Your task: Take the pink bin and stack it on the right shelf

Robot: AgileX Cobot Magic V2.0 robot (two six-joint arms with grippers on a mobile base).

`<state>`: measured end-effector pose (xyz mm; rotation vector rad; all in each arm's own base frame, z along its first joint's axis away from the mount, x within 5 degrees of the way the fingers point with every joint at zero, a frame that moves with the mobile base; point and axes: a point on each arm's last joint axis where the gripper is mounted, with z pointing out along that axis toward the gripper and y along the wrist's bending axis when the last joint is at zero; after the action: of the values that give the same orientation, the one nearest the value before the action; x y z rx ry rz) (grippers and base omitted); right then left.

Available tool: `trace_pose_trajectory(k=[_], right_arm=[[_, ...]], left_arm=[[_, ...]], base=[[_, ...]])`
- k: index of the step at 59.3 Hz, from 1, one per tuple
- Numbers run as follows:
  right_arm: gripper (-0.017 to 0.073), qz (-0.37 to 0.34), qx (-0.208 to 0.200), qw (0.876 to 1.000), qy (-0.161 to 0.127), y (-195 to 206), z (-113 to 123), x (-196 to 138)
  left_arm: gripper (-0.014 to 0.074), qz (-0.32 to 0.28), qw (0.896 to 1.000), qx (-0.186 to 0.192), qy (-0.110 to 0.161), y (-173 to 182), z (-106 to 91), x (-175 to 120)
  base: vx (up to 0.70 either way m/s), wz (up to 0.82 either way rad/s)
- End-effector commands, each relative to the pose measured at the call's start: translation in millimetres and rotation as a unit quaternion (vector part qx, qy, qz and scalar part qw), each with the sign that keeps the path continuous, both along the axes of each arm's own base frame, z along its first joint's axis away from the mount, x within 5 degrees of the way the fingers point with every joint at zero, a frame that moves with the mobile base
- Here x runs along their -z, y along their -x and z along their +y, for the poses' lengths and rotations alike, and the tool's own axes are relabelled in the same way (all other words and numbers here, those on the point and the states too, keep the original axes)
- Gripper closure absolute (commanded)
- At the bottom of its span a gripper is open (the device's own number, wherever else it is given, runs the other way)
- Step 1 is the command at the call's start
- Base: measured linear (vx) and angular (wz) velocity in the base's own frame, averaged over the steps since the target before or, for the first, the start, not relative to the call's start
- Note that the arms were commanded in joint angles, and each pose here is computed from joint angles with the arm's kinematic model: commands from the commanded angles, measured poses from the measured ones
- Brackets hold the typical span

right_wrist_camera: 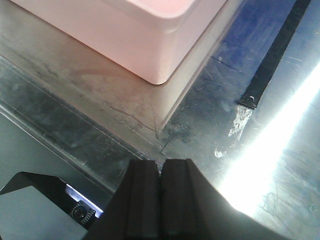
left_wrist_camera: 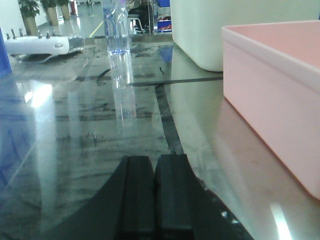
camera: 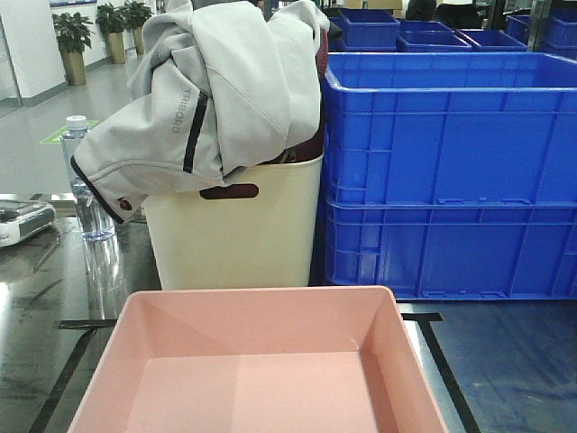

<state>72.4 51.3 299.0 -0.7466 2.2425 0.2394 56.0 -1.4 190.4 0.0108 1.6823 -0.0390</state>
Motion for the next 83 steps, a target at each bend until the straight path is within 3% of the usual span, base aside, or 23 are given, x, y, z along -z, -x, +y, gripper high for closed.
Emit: trace_pose_trajectory(k=[1, 13, 73, 79, 83], right_arm=[[0.0571, -0.040, -0.005, 0.999, -0.020, -3, 2, -13], [0.0571, -0.040, -0.005, 0.999, -0.020, -3, 2, -13], [0.0568, -0.036, -0.004, 0.999, -0.016, -3, 1, -12], [0.0568, -0.044, 0.022, 0.999, -0.009, -6, -4, -12], [0.0568, -0.063, 0.052, 0.996, -0.032, -6, -10, -17]], left_arm=[[0.0599, -0.084, 0.996, 0.002, 0.021, 0, -0.7, -9], [0.0599, -0.114, 0.993, 0.006, 0.024, 1, -1.3, -14], [0.0599, -0.114, 0.993, 0.006, 0.022, 1, -1.3, -14], [0.0599, -0.114, 0.993, 0.006, 0.022, 1, -1.3, -14], [0.0599, -0.114, 0.993, 0.006, 0.022, 1, -1.3, -14]], base=[[0.00, 0.00], [0.00, 0.00], [0.00, 0.00], [0.00, 0.00], [0.00, 0.00]])
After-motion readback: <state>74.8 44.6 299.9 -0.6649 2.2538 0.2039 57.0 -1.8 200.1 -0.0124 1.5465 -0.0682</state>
